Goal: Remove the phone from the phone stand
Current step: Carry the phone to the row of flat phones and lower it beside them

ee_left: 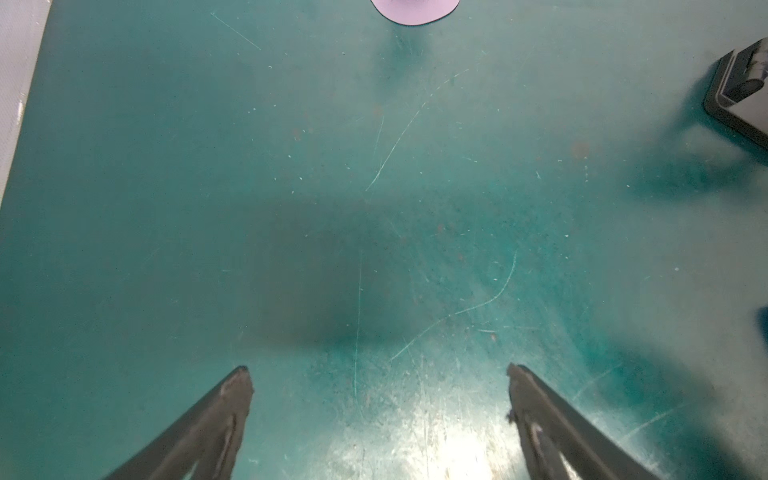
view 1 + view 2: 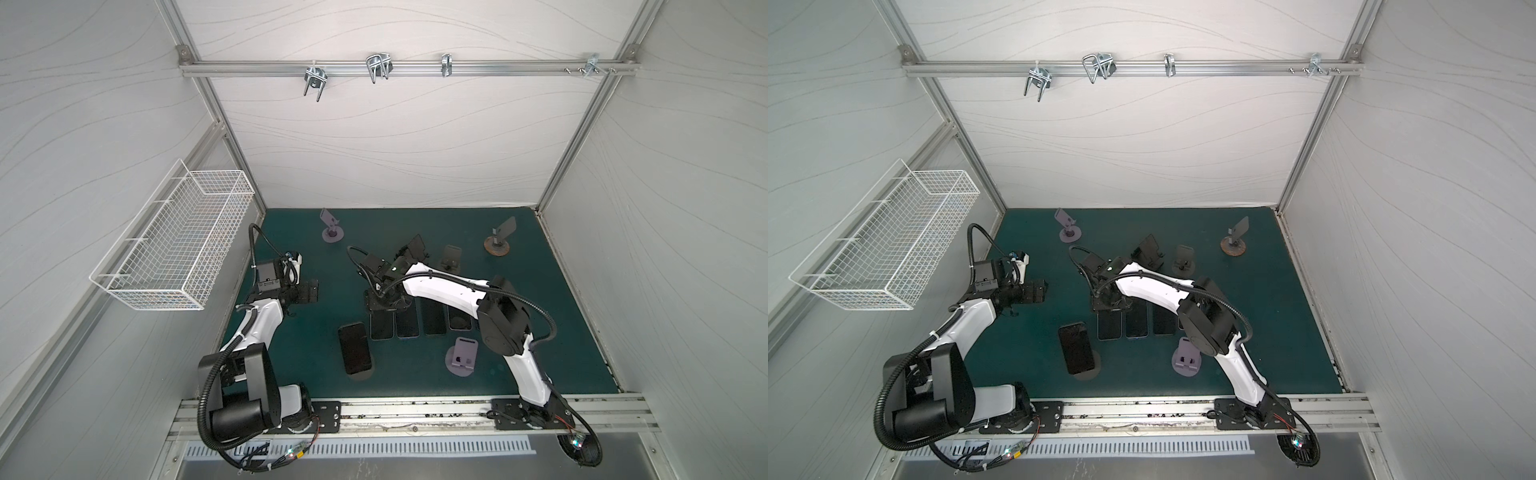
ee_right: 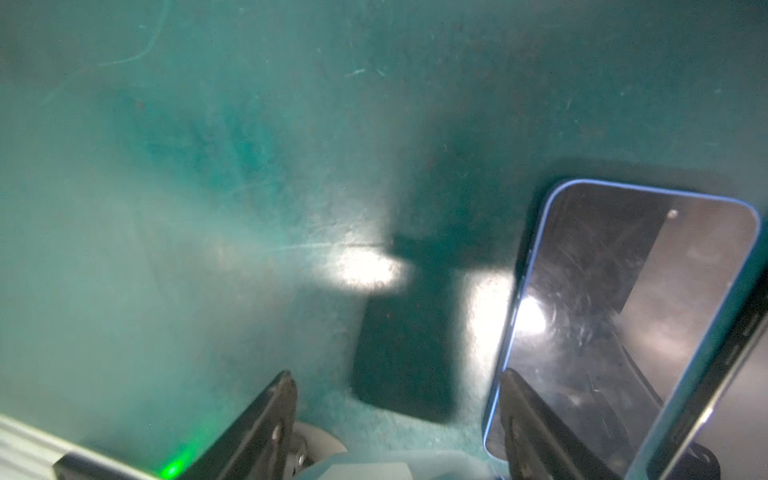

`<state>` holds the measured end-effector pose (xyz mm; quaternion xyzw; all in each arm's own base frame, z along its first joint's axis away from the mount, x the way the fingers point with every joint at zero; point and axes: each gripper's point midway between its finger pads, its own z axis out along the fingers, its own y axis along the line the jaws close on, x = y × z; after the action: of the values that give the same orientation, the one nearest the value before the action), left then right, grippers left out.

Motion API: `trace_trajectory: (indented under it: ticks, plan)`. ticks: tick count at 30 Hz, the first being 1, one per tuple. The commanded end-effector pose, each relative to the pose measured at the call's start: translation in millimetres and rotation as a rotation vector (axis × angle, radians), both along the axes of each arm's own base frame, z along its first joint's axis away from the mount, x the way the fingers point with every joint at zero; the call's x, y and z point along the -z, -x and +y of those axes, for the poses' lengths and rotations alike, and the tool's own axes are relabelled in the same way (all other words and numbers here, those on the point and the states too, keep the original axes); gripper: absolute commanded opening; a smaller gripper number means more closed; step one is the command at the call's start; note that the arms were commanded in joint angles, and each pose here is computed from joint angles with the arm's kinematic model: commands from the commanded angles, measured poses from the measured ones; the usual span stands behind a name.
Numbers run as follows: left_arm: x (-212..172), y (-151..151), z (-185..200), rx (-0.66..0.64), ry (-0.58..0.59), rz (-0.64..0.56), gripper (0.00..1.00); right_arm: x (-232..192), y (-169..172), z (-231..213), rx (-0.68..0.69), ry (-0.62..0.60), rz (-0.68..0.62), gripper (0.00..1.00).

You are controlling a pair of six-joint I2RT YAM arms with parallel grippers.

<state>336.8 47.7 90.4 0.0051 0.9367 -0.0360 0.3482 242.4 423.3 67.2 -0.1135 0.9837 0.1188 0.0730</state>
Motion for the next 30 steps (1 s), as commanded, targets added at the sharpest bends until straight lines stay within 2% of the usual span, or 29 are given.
trace_trajectory:
  ticks: [1, 8, 13, 20, 25, 30]
  plan:
    - [-15.5, -12.0, 5.7, -0.004, -0.023, -0.050, 0.97, 11.4, 4.4, -5.7, 0.029, 0.080, -0.003, 0.67]
    - [-14.4, -13.0, 6.3, -0.005, -0.023, -0.042, 0.97, 34.5, 3.1, -8.8, 0.036, 0.143, 0.009, 0.69]
    - [-14.6, -13.3, 6.7, -0.008, -0.023, -0.041, 0.97, 43.5, 1.7, -1.2, 0.037, 0.127, 0.022, 0.69]
    - [-15.4, -13.7, 6.8, -0.008, -0.024, -0.044, 0.96, 66.1, -2.0, -7.2, 0.062, 0.178, 0.028, 0.72]
    - [-15.1, -12.7, 6.9, -0.010, -0.024, -0.045, 0.96, 85.7, 1.4, -12.3, 0.088, 0.191, 0.077, 0.73]
    - [-14.9, -12.6, 6.9, -0.009, -0.025, -0.045, 0.96, 88.9, 1.4, -14.1, 0.096, 0.196, 0.087, 0.76]
